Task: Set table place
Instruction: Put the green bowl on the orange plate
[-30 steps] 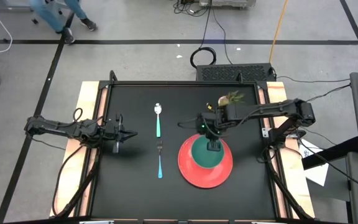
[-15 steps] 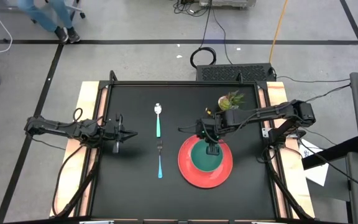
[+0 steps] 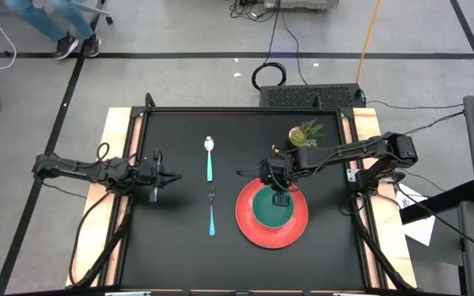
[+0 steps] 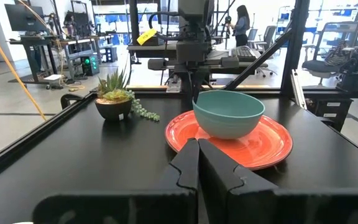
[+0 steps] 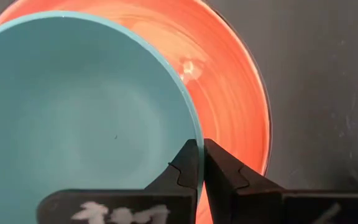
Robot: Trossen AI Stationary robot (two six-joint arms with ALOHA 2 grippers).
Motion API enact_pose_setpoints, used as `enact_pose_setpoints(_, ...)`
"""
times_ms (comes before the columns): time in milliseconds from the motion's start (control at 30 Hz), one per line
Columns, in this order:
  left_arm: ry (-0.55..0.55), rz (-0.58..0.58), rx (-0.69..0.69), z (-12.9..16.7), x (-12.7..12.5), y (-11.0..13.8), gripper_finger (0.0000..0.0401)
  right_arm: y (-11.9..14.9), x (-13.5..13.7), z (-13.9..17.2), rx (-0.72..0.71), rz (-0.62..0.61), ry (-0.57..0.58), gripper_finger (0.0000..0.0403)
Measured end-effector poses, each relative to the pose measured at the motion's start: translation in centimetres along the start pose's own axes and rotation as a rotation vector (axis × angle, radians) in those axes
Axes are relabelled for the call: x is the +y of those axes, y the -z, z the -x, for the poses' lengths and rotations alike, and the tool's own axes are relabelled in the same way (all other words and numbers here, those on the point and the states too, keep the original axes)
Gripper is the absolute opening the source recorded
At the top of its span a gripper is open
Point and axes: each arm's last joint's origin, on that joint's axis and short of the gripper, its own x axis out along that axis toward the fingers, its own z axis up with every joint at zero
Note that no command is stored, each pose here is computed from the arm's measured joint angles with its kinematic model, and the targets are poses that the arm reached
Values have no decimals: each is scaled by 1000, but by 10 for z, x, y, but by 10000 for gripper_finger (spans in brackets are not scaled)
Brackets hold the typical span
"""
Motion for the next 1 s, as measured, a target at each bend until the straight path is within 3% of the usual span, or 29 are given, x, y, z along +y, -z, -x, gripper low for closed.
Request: enact_pose_setpoints(1000,0,14,-2,0,0,0,10,10,2,-15,6,-55,-3,2)
